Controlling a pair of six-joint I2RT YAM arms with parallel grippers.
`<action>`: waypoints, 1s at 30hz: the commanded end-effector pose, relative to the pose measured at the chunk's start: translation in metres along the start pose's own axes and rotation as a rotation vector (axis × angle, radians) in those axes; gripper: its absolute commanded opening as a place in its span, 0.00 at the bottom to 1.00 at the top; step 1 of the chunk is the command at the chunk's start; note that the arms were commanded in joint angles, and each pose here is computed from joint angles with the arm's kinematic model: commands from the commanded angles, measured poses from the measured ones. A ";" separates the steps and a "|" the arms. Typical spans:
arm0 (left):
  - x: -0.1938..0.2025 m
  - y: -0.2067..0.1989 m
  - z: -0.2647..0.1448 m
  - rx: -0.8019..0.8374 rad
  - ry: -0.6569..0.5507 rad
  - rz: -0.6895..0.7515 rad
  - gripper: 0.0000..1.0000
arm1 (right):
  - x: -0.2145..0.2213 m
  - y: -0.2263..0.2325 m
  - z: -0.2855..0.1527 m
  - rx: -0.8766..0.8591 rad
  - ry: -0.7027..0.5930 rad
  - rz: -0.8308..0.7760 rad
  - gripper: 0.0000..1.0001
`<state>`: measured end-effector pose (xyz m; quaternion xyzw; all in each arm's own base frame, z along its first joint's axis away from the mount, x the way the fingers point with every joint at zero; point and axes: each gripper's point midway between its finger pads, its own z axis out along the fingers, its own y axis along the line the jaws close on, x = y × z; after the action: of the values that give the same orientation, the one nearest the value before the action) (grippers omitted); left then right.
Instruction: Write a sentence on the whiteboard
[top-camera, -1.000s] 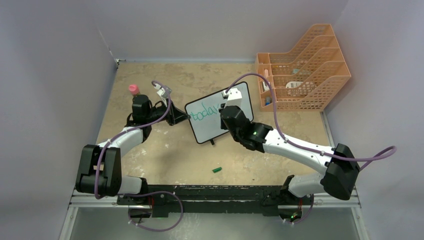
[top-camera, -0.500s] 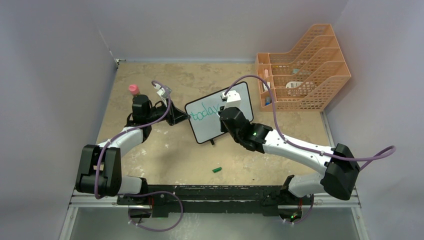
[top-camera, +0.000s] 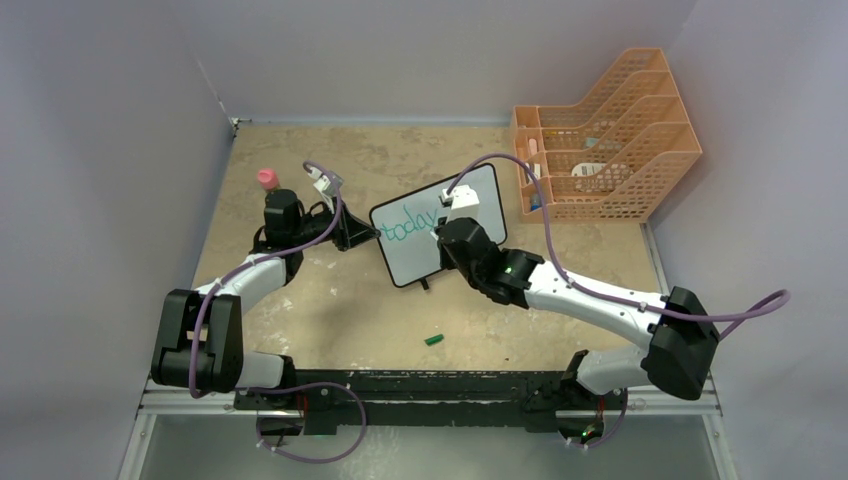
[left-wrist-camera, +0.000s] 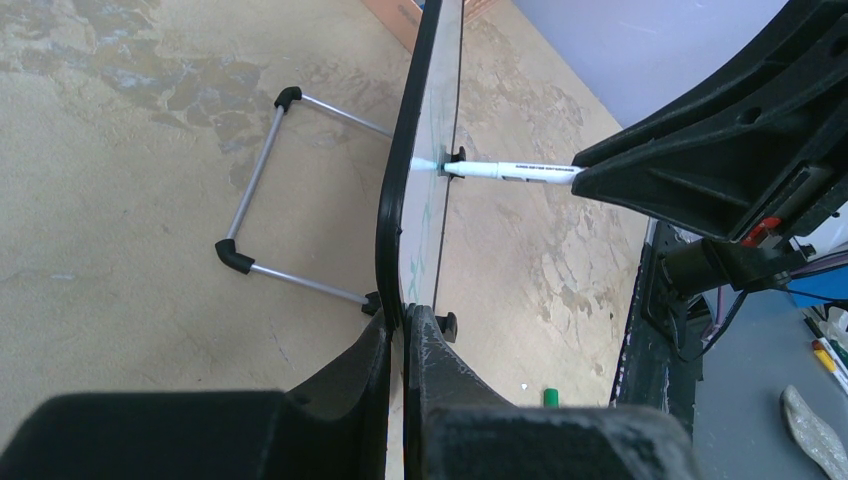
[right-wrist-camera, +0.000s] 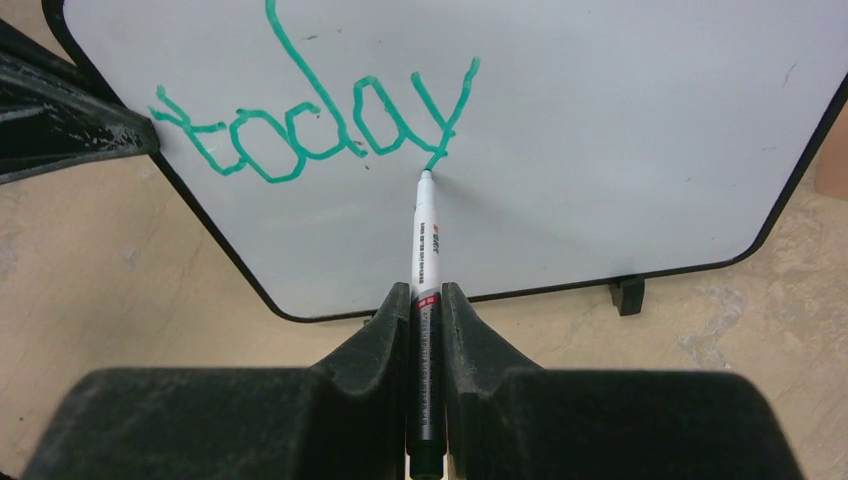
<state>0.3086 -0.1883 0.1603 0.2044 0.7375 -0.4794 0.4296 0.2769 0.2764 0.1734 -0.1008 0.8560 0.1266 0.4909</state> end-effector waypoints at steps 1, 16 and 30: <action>-0.018 -0.009 0.001 0.027 -0.028 0.094 0.00 | 0.006 0.003 -0.004 -0.019 0.019 0.008 0.00; -0.018 -0.009 0.001 0.024 -0.028 0.093 0.00 | -0.024 0.001 -0.023 -0.020 -0.061 0.049 0.00; -0.018 -0.009 0.001 0.023 -0.027 0.093 0.00 | -0.054 -0.021 -0.023 0.046 -0.171 0.074 0.00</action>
<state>0.3085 -0.1884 0.1604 0.2042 0.7378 -0.4798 0.4287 0.2794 0.2535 0.2062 -0.0704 0.8384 0.1265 0.5255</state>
